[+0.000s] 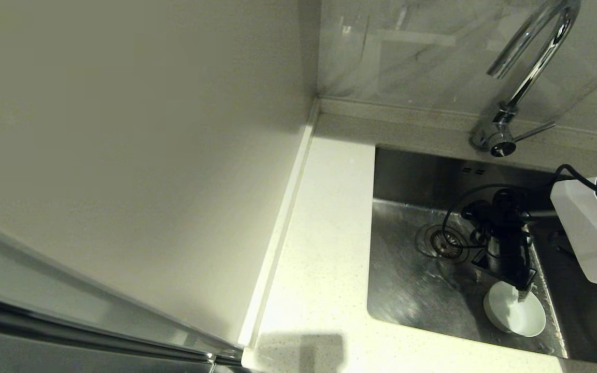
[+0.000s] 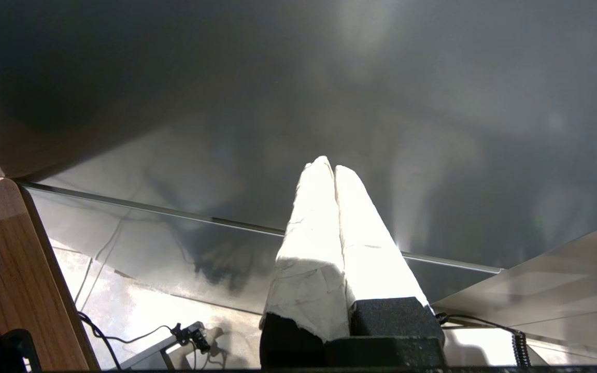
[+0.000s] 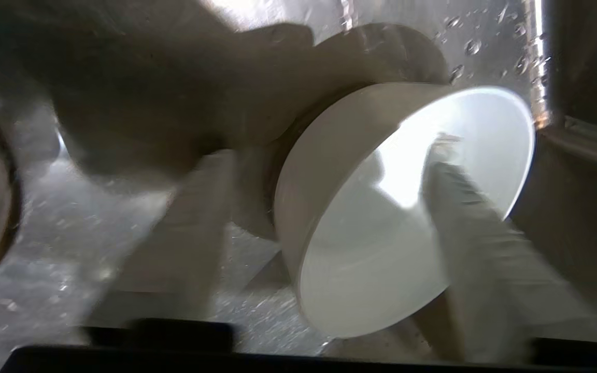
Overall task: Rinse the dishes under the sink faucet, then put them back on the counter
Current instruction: Put a bowl back to the table from the sink
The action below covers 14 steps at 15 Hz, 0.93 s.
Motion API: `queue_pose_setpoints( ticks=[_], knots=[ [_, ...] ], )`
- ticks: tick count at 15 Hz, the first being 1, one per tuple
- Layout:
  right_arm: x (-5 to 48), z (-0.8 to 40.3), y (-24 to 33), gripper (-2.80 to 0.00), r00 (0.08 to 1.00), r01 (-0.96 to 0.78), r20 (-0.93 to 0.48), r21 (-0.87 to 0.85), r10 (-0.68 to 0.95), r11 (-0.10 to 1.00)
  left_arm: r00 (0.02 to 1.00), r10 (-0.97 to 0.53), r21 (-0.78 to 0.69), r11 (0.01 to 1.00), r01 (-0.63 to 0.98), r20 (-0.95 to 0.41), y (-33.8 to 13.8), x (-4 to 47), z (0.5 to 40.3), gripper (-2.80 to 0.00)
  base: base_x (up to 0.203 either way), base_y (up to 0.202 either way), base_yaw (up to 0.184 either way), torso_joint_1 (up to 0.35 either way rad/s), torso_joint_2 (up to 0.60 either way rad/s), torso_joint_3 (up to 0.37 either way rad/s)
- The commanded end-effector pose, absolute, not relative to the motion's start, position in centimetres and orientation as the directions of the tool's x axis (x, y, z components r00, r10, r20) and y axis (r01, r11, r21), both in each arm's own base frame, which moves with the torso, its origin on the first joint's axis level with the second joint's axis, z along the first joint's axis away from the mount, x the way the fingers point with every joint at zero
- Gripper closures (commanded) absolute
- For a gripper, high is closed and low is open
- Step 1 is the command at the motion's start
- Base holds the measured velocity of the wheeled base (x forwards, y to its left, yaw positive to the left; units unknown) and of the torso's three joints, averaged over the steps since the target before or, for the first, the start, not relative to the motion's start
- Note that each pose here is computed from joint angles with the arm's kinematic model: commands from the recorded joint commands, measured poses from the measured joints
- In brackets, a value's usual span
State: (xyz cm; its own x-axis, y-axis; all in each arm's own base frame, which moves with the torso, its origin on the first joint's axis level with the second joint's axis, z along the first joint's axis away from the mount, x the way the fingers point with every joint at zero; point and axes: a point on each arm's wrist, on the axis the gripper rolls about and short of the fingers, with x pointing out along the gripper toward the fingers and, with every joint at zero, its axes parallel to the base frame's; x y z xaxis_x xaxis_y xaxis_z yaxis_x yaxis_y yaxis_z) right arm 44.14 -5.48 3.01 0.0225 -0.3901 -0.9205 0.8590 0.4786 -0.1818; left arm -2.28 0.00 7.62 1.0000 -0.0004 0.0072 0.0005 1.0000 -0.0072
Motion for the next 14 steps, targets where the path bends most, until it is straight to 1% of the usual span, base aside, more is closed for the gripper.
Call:
queue_pose_setpoints(
  ticks=[1, 10, 14],
  knots=[
    [44.0, 2.9, -5.9, 0.00, 0.012, 0.861, -0.920, -0.190, -0.392, 0.472, 1.000, 0.000, -0.008, 1.000, 0.000, 0.005, 0.0, -2.3, 7.5, 0.00, 0.000, 0.000, 0.000, 0.000, 0.00, 0.000],
    [43.6, 5.1, -6.8, 0.00, 0.044, 0.870, -0.919, -0.158, -0.392, 0.468, 1.000, 0.000, -0.008, 1.000, 0.000, 0.005, 0.0, -2.3, 7.5, 0.00, 0.000, 0.000, 0.000, 0.000, 0.00, 0.000],
    [43.1, 7.2, -6.5, 0.00, 0.077, 0.870, -0.915, -0.132, -0.396, 0.475, 1.000, 0.000, -0.008, 1.000, 0.000, 0.005, 0.0, -2.3, 7.5, 0.00, 0.000, 0.000, 0.000, 0.000, 0.00, 0.000]
  ],
)
